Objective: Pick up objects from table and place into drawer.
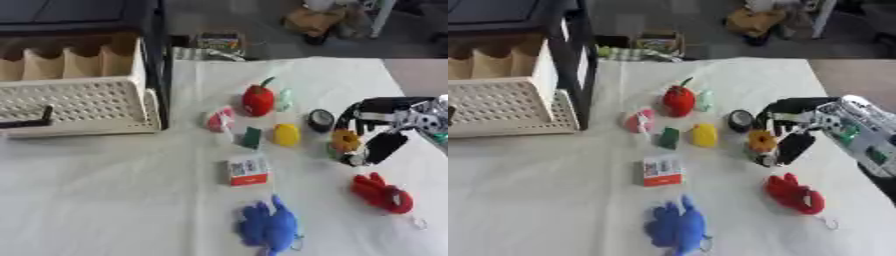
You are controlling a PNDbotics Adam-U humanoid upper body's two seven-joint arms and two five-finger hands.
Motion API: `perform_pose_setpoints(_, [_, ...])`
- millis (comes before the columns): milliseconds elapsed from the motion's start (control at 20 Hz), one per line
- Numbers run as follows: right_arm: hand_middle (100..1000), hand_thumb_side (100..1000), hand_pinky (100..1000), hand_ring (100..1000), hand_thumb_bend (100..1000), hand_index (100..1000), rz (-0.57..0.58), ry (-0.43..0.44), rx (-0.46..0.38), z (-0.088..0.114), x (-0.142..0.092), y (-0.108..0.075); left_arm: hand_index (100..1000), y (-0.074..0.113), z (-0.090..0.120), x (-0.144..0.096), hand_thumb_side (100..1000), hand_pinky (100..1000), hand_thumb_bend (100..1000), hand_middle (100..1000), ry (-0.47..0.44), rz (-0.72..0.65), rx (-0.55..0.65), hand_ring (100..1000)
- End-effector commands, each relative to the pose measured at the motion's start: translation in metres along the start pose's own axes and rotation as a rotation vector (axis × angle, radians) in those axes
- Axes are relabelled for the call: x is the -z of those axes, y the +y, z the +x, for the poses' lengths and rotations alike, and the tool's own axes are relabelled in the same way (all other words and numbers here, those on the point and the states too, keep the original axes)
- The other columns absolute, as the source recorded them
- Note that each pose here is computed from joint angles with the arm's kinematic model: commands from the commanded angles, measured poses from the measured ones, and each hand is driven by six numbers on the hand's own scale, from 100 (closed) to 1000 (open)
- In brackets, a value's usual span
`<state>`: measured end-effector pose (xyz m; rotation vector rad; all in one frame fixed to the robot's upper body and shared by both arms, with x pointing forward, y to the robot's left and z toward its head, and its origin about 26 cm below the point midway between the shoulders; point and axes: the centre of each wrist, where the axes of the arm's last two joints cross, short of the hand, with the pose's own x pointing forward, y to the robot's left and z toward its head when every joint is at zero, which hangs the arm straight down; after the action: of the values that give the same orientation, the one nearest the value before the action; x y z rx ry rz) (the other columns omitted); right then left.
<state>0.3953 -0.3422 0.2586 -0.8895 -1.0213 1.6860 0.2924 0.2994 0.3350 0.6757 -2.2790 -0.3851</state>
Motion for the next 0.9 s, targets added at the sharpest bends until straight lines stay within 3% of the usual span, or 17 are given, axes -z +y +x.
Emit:
perform_pose_setpoints(50, [740,356,613,633,326,814,-0.014,0.019,-0.001,-0.0061,-0.0064,-0.007,775,0.0065,0.0054,0.0023,251,100,100,100,-0.025,0.012,0.012,100])
perform_pose_setpoints(350, [720,306,560,603,234,776,-0.032,0.02,0.028,-0.0054,-0.0063,-0.0082,772,0.0064,0.0052,0.0023,251,100,100,100,-0.023,0.015,0.012,100])
perform_pose_setpoints(500, [695,312,546,597,244,748,-0.046,0.019,0.045,-0.0046,-0.0064,-0.0084,771,0.0064,0.0053,0.0023,251,100,100,100,-0.023,0.018,0.011,100])
perform_pose_setpoints(750, [592,304,507,560,256,699,-0.065,0.025,0.064,-0.0036,-0.0059,-0.0077,769,0.0064,0.0051,0.0022,251,100,100,100,-0.021,0.021,0.009,100])
perform_pose_setpoints(900, [523,296,477,530,239,616,-0.073,0.03,0.072,-0.0038,-0.0051,-0.0071,768,0.0064,0.0049,0.0021,252,100,100,100,-0.022,0.021,0.008,100])
